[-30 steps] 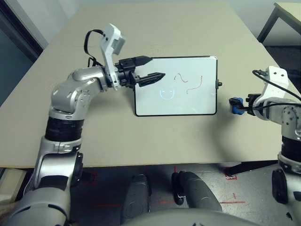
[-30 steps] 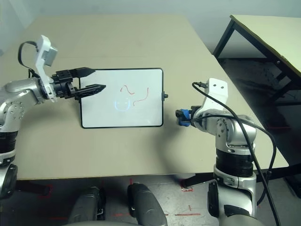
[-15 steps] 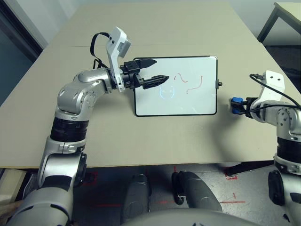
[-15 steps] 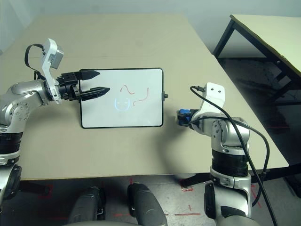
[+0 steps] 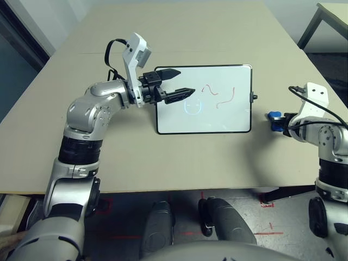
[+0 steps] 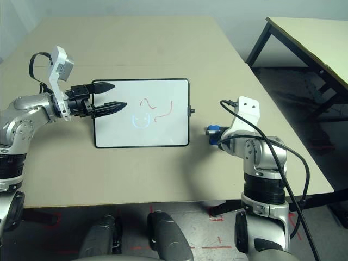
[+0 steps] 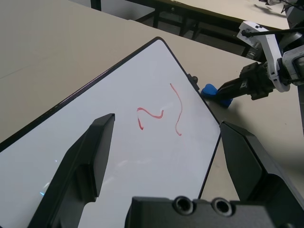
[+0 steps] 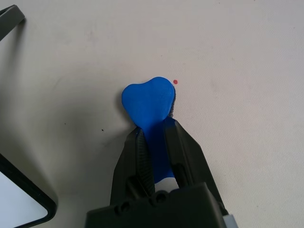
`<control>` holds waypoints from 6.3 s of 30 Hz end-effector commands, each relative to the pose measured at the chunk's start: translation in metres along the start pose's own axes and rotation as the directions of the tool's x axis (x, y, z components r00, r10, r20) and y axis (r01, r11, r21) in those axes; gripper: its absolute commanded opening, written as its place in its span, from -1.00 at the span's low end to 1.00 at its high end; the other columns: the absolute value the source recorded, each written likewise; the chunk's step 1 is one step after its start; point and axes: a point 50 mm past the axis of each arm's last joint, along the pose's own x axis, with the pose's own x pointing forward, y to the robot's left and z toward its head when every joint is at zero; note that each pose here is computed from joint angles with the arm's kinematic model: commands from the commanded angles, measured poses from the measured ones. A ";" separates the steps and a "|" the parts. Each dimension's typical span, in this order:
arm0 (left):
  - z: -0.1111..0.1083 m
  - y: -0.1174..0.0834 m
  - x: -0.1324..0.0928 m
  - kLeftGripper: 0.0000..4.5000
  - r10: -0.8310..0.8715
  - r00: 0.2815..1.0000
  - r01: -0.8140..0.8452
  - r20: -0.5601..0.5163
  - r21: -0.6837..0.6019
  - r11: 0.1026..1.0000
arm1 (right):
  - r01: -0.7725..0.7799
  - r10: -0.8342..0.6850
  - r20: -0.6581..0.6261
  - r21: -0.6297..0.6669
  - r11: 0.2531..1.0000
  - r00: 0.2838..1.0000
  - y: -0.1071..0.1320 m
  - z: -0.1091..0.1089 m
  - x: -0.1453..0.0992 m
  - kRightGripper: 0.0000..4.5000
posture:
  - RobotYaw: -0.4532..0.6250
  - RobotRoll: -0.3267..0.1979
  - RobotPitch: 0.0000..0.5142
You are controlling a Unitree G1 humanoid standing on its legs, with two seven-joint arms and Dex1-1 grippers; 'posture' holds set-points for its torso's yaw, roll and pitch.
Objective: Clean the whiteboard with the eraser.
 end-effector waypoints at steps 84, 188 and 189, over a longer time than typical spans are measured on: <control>-0.004 0.004 -0.006 1.00 -0.015 0.991 0.023 -0.136 0.055 0.998 | -0.082 0.512 0.205 -0.871 0.484 0.834 0.163 0.098 -0.016 -0.95 | -0.37 0.25 -0.44; -0.007 -0.001 0.004 1.00 -0.055 0.990 0.060 -0.131 0.036 0.998 | -0.252 0.450 0.036 -0.787 0.563 0.892 0.146 0.034 0.002 -0.98 | -0.38 0.25 -0.36; -0.007 -0.001 0.005 1.00 -0.055 0.990 0.060 -0.130 0.036 0.998 | -0.261 0.454 0.028 -0.786 0.561 0.891 0.147 0.032 0.002 -0.98 | -0.38 0.25 -0.36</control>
